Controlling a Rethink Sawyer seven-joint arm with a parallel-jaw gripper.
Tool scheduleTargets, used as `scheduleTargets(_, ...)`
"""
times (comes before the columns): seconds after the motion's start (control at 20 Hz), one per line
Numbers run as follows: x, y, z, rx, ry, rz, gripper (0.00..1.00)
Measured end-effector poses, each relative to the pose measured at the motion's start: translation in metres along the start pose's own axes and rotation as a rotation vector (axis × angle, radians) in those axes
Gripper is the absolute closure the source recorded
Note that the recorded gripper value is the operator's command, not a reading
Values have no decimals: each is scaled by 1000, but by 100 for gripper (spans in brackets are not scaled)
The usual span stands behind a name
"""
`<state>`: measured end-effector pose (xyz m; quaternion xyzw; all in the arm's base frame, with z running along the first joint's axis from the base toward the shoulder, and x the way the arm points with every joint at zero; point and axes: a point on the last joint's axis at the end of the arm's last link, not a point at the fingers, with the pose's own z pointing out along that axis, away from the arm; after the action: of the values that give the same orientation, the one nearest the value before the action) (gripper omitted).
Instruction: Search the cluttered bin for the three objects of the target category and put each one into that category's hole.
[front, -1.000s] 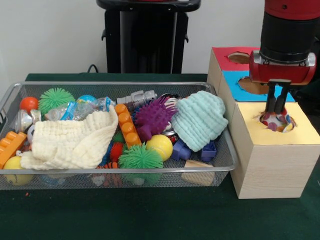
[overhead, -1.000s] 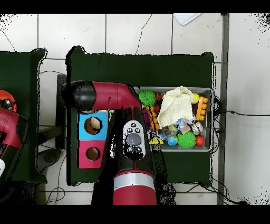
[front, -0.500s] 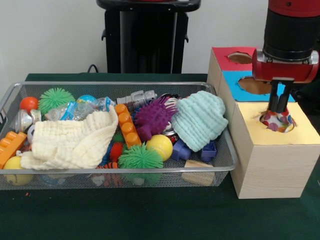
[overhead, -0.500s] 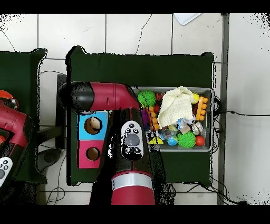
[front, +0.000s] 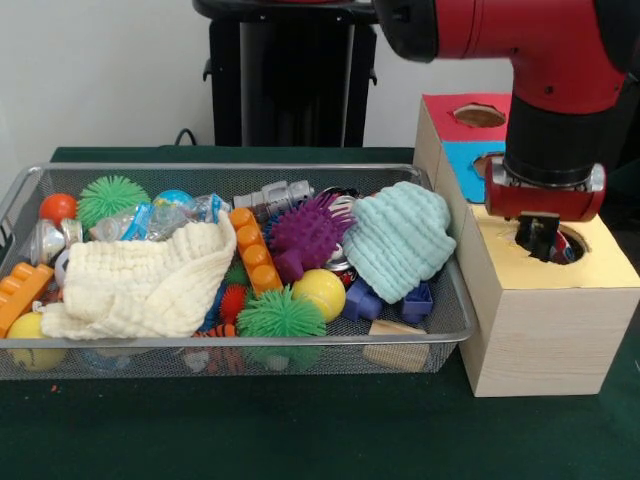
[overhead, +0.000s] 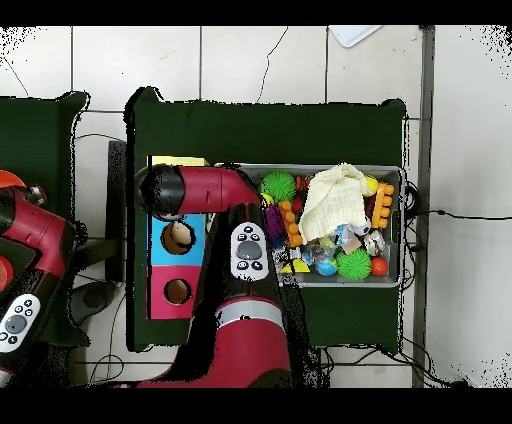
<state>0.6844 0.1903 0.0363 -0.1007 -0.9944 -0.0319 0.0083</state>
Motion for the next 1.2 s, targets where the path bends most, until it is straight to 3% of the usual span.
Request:
scheduleTargets(0.25, -4, 1, 15, -2, -10, -1, 100)
scheduleTargets(1.0, -8, 1, 14, -2, -13, -1, 100)
scheduleTargets(1.2, -4, 3, 4, 1, 4, -4, 100)
